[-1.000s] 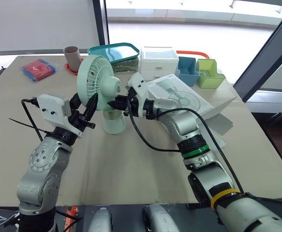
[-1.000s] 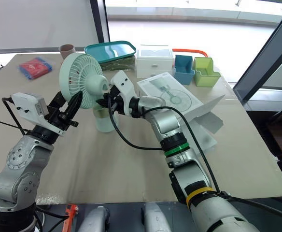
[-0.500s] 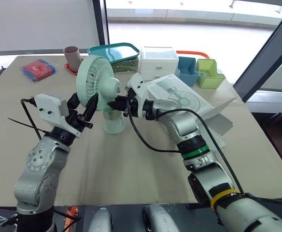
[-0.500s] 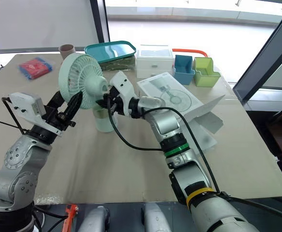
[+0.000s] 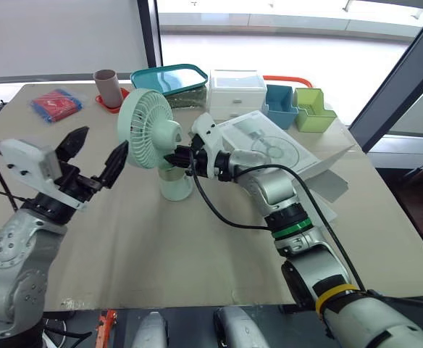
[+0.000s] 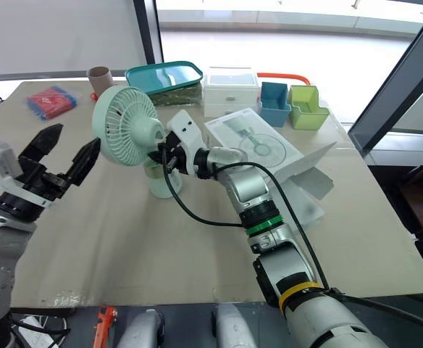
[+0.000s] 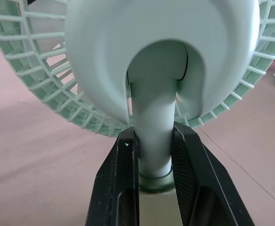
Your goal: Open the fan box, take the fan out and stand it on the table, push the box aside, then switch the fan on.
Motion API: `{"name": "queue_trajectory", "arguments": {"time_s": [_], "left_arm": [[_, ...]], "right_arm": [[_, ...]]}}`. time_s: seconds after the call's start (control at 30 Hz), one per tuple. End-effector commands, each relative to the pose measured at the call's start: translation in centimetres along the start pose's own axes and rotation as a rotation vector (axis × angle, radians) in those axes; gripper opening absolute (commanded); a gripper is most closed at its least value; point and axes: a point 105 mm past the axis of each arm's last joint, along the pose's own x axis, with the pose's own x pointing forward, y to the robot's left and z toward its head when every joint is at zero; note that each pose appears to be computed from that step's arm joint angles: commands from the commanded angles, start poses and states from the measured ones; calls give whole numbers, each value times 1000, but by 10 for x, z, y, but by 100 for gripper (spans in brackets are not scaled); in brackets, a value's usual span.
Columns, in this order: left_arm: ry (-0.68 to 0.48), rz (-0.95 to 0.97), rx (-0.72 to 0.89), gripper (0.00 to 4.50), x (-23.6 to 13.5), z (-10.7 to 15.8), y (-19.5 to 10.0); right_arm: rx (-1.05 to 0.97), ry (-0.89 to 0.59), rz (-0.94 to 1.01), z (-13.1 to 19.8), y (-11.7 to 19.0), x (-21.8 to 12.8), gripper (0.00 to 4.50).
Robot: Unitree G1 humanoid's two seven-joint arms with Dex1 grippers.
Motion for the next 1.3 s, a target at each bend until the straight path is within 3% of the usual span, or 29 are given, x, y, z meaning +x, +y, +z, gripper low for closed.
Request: {"name": "queue_trajectory", "arguments": {"time_s": [0.03,0.13,0.3,0.5,0.77,1.0,1.03,1.1,1.17,1.3], "left_arm": [[-2,49,20,438,-20,22,36],[62,87,37,438,-31,17,60],[141,86,-19,438,-44,-9,68],[184,22,-65,438,-40,-26,55],[270,-120,-130,438,-47,-34,36],[321,-233,-178,438,-50,-40,21],[324,-246,-185,400,-50,-42,18],[345,-286,-198,378,-50,-48,12],[363,-314,-200,302,-50,-54,8],[380,-371,-218,194,-47,-66,0]], "right_arm": [[-33,-111,6,36,-3,-8,37],[-26,-113,8,38,-6,-14,37],[-6,-111,20,40,-7,-26,37],[30,-172,142,51,15,-44,37],[2,-150,328,38,55,-70,37],[27,-156,377,33,65,-81,37],[28,-161,384,32,67,-83,37],[38,-170,396,32,69,-85,37],[42,-172,405,31,70,-86,37],[33,-161,420,25,74,-89,37]]}}
